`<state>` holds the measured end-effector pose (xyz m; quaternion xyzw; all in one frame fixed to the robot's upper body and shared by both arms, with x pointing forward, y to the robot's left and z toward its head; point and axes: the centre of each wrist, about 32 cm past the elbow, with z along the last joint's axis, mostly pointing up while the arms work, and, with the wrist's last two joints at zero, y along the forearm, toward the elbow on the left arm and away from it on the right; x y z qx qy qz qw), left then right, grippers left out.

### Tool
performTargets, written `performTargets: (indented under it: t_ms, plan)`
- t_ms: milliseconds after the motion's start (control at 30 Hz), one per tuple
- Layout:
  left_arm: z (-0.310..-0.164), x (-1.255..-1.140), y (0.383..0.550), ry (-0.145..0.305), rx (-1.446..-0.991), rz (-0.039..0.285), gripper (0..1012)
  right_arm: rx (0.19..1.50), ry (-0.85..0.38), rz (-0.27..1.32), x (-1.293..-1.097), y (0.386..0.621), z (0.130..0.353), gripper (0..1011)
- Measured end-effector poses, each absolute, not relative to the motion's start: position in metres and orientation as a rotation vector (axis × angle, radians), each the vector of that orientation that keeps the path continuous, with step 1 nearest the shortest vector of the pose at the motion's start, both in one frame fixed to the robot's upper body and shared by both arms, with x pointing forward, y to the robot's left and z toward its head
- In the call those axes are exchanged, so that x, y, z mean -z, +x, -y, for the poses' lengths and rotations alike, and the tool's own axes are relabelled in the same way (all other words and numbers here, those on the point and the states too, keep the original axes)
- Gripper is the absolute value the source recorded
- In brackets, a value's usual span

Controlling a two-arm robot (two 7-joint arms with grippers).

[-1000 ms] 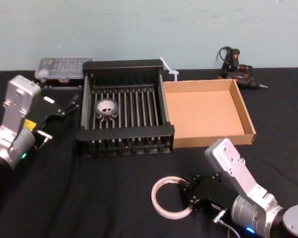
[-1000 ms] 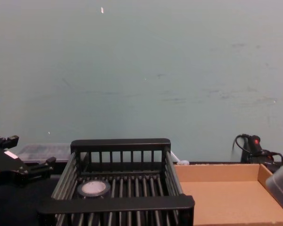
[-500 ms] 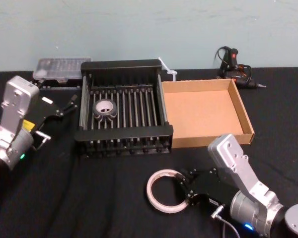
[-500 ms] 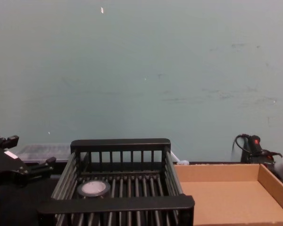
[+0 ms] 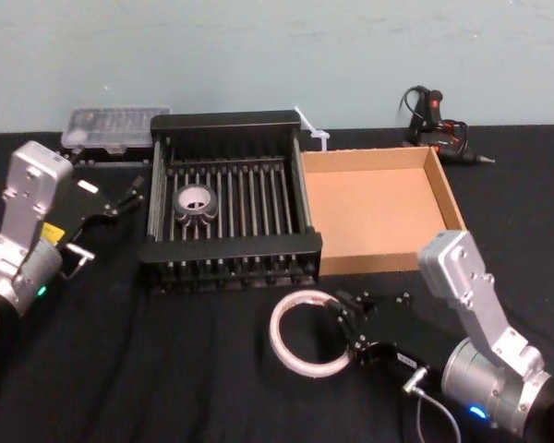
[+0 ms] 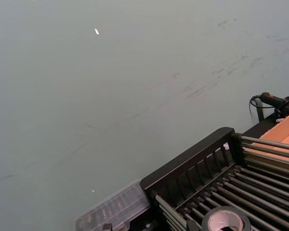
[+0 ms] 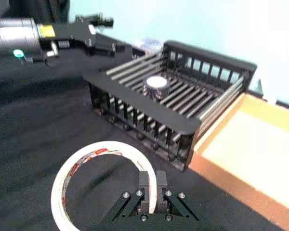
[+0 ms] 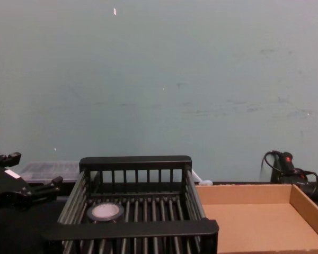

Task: Pick up the white tape and place it into the black box , Pick up the silver tape and place it into the brown box.

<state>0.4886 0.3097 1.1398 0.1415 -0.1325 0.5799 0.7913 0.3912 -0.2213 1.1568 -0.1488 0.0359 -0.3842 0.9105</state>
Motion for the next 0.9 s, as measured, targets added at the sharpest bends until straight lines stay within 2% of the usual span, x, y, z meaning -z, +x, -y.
performTargets:
  t_ms: [333, 900]
  plan:
    - [-0.31, -1.14, 0.489, 0.305, -1.248, 0.285, 1001, 0.803, -0.232, -0.057, -1.167, 0.393, 0.225, 95]
    - [-0.31, -1.14, 0.489, 0.304, -1.248, 0.285, 1001, 0.921, -0.081, -0.055, -1.167, 0.39, 0.229, 95]
